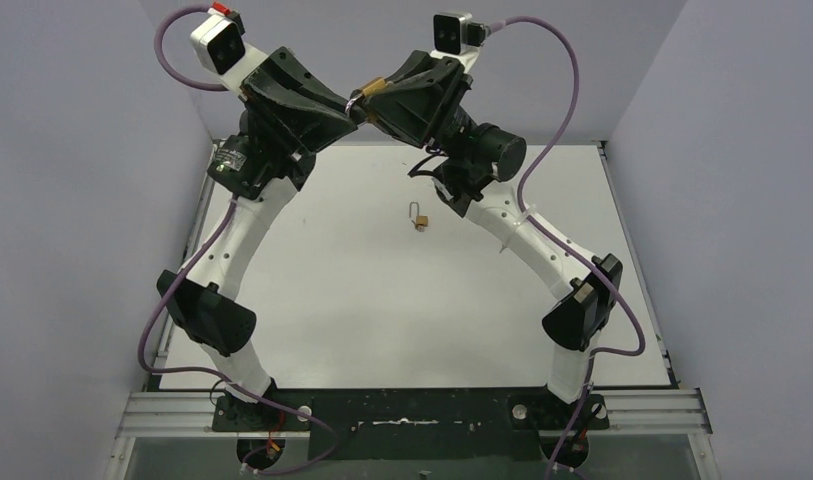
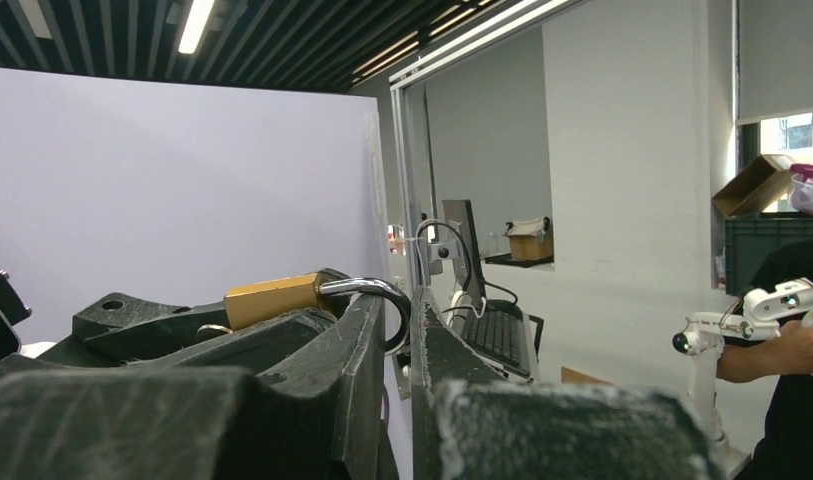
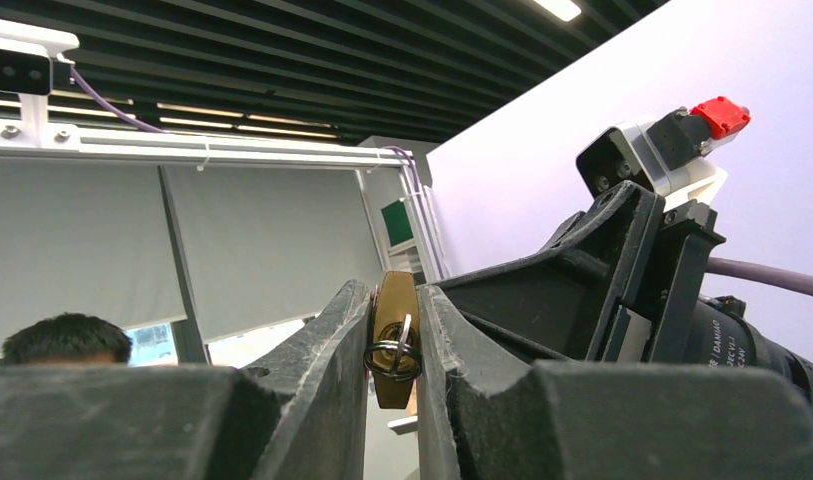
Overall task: Lock with the key
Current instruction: Lock the lock.
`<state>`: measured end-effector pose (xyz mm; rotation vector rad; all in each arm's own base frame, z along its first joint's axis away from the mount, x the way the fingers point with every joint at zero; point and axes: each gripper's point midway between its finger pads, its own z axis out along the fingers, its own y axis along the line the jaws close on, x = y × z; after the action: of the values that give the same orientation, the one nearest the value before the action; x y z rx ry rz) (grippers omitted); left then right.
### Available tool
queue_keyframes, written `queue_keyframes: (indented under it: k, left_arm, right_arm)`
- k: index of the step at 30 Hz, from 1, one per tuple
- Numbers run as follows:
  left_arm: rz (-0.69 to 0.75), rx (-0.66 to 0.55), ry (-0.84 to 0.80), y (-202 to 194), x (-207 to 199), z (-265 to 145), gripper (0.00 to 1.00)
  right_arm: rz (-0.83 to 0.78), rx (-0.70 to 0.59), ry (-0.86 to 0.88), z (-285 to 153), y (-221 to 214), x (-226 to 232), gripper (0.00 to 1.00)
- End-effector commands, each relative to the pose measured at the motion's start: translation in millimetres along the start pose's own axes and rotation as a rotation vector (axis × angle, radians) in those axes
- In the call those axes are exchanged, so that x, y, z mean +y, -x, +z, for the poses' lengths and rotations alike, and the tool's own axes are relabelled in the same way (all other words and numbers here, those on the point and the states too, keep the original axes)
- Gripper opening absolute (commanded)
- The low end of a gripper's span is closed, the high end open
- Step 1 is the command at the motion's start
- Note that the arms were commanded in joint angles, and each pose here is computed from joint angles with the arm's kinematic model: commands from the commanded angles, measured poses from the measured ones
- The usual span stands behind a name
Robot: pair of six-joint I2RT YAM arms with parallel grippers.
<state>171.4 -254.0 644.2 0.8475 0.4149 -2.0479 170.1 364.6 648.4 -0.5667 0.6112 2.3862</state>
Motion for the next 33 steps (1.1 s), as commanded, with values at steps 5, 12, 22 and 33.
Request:
queue_keyframes:
  k: [5,12,22,33]
  left_arm:
    - [-0.392,0.182,0.494,-109,172,-109,0.0]
    - [-0.429,0.172,0.519,-115,185,-119,0.0]
    - [-0.503,0.149,0.572,-127,212,-131,0.0]
    - [-0.48,0.118,0.581,-119,210,-140,0.0]
  right_arm:
    - [0.137,0.545,-0.12,-37,-115,-35,0.0]
    - [0.099,0.573,-0.108,-33,-111,-22,0.0]
    - [0.097,0.586,-0.087,-29,-116,-11,0.0]
    - [0.049,0.566,-0.11,-34,-97,-7,0.0]
